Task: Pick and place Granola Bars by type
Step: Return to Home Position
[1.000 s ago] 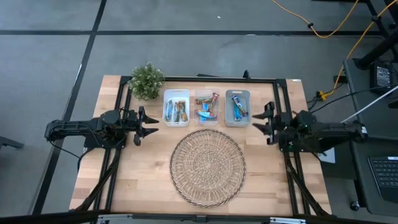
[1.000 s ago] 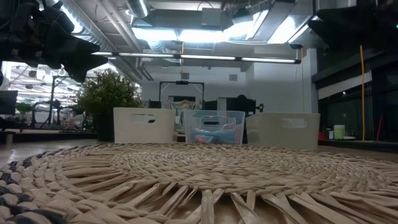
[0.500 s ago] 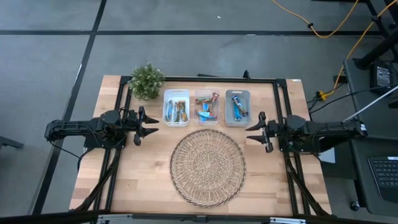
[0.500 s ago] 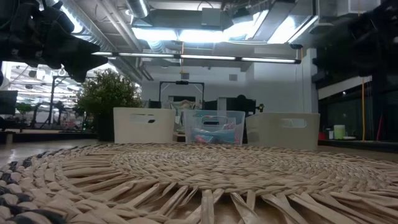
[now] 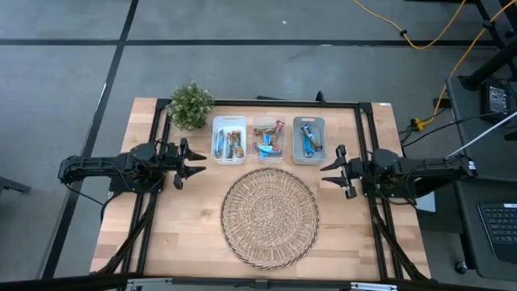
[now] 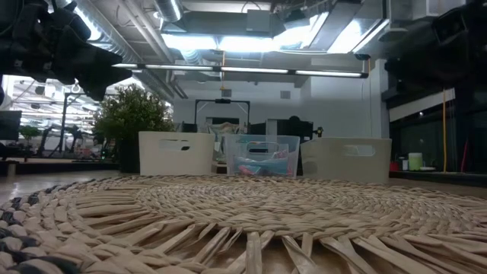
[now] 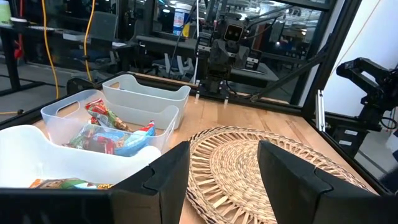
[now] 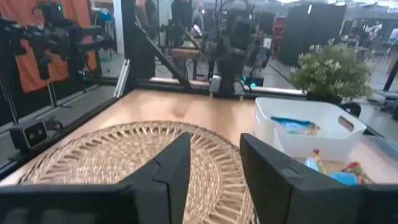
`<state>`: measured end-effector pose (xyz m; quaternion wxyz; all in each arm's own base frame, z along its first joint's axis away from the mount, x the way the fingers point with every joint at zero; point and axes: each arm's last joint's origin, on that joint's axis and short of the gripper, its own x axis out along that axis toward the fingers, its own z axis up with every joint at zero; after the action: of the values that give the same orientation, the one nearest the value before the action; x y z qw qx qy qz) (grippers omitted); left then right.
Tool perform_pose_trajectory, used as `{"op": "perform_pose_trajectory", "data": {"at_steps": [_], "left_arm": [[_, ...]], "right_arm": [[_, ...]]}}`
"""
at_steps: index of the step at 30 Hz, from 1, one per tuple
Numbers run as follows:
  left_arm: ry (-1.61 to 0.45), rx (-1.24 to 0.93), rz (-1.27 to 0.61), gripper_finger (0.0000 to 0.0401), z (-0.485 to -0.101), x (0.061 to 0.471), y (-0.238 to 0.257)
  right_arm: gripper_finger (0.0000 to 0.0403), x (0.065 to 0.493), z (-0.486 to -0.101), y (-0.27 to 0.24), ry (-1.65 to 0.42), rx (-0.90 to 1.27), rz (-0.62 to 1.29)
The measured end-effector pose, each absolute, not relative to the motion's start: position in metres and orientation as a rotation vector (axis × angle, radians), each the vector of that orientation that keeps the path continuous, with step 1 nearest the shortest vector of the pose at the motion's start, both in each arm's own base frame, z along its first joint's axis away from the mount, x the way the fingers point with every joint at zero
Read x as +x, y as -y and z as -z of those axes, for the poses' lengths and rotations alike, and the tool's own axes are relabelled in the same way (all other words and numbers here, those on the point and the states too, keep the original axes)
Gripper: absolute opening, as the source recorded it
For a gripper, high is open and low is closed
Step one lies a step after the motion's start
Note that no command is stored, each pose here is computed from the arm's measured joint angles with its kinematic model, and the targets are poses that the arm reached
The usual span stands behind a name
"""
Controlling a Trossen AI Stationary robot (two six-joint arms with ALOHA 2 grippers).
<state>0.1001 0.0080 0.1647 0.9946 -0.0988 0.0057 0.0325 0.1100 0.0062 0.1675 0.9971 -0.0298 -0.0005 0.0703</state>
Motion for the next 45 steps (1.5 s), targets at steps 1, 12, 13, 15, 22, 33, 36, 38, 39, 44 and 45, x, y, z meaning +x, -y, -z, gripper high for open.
{"op": "perform_pose_trajectory", "data": {"at_steps": [1,12,13,15,22,33,36,38,39,44,45], "left_arm": [[-0.011,-0.198,-0.065,0.0182,-0.1647,0.1001,-0.0079],[-0.011,-0.198,-0.065,0.0182,-0.1647,0.1001,-0.0079],[-0.011,-0.198,-0.065,0.0182,-0.1647,0.1001,-0.0079],[-0.011,-0.198,-0.065,0.0182,-0.1647,0.1001,-0.0079],[-0.011,-0.198,-0.065,0.0182,-0.1647,0.1001,-0.0079],[-0.011,-0.198,-0.064,0.0182,-0.1647,0.1001,-0.0079],[-0.011,-0.198,-0.064,0.0182,-0.1647,0.1001,-0.0079],[-0.011,-0.198,-0.064,0.0182,-0.1647,0.1001,-0.0079],[-0.011,-0.198,-0.064,0.0182,-0.1647,0.1001,-0.0079],[-0.011,-0.198,-0.064,0.0182,-0.1647,0.1001,-0.0079],[-0.011,-0.198,-0.065,0.0182,-0.1647,0.1001,-0.0079]], "right_arm": [[0.0142,0.1100,-0.1667,-0.0062,-0.007,-0.059,-0.141],[0.0142,0.1100,-0.1663,-0.0062,-0.011,-0.057,-0.142],[0.0142,0.1100,-0.1663,-0.0062,-0.011,-0.056,-0.142],[0.0142,0.1100,-0.1664,-0.0062,-0.011,-0.056,-0.142],[0.0142,0.1100,-0.1664,-0.0062,-0.011,-0.057,-0.142],[0.0142,0.1100,-0.1664,-0.0062,-0.011,-0.057,-0.142],[0.0142,0.1100,-0.1664,-0.0062,-0.011,-0.056,-0.142],[0.0142,0.1100,-0.1664,-0.0062,-0.011,-0.057,-0.142],[0.0142,0.1100,-0.1664,-0.0062,-0.011,-0.057,-0.142],[0.0142,0.1100,-0.1664,-0.0062,-0.011,-0.057,-0.142],[0.0142,0.1100,-0.1664,-0.0062,-0.011,-0.057,-0.142]]}}
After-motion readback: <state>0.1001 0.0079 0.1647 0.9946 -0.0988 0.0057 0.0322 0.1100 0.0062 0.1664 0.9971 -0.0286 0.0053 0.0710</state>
